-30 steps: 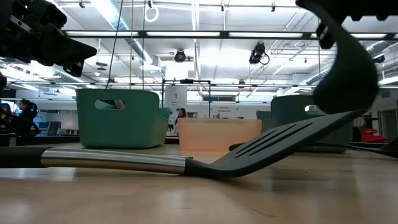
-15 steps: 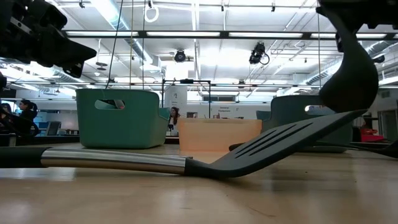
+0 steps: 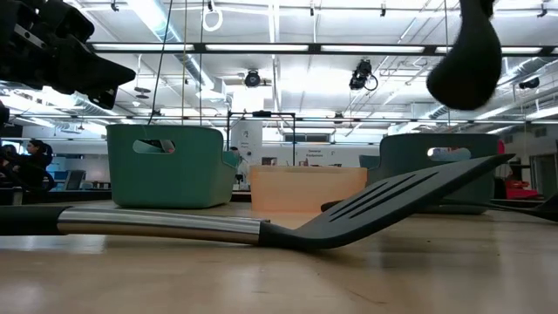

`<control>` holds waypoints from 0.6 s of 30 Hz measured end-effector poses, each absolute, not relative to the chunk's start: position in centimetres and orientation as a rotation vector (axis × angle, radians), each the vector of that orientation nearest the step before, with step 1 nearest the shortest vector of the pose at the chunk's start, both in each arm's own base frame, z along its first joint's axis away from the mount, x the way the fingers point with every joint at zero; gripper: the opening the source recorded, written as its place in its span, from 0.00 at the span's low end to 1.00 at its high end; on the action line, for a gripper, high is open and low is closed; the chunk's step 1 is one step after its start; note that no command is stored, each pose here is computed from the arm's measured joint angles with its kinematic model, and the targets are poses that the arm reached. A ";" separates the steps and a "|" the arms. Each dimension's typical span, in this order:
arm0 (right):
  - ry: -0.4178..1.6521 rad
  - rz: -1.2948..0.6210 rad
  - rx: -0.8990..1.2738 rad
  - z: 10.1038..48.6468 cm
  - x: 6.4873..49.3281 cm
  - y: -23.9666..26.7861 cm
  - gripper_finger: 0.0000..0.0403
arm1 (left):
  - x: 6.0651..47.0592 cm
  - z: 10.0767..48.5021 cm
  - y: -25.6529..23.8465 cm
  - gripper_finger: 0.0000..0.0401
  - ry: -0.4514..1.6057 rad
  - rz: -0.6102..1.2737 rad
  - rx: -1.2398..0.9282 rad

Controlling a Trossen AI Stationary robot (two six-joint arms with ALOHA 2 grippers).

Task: Pick & Place Kitchen Items
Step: Put the bottom black serving spoon into the blue bin

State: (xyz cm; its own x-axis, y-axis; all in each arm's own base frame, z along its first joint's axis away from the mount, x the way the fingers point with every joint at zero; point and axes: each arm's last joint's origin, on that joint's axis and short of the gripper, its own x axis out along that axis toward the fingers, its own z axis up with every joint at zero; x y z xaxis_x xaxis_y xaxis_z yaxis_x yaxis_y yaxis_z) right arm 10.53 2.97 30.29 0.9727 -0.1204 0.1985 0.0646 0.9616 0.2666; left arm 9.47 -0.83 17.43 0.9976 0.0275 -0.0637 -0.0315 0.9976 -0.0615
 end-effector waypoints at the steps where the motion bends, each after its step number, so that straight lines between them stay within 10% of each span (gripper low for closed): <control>1: -0.206 -0.112 0.243 31.4 10.9 3.1 0.14 | 9.5 17.4 -0.8 0.03 0.062 0.032 -0.063; 8: -0.007 -0.543 0.136 38.4 13.5 2.4 0.14 | 9.5 17.4 -0.8 0.03 0.062 0.032 -0.067; 18: 0.192 -0.861 0.165 37.2 17.5 -1.8 0.14 | 9.5 17.4 -0.8 0.03 0.062 0.032 -0.069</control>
State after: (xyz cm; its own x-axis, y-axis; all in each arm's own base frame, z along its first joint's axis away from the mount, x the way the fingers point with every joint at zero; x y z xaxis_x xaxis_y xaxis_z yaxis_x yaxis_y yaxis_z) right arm 17.46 -1.79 37.21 0.6364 -0.7351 -0.2336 0.7647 0.6410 0.0663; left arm 9.47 -0.83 17.44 0.9975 0.0300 -0.0633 -0.0343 0.9971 -0.0678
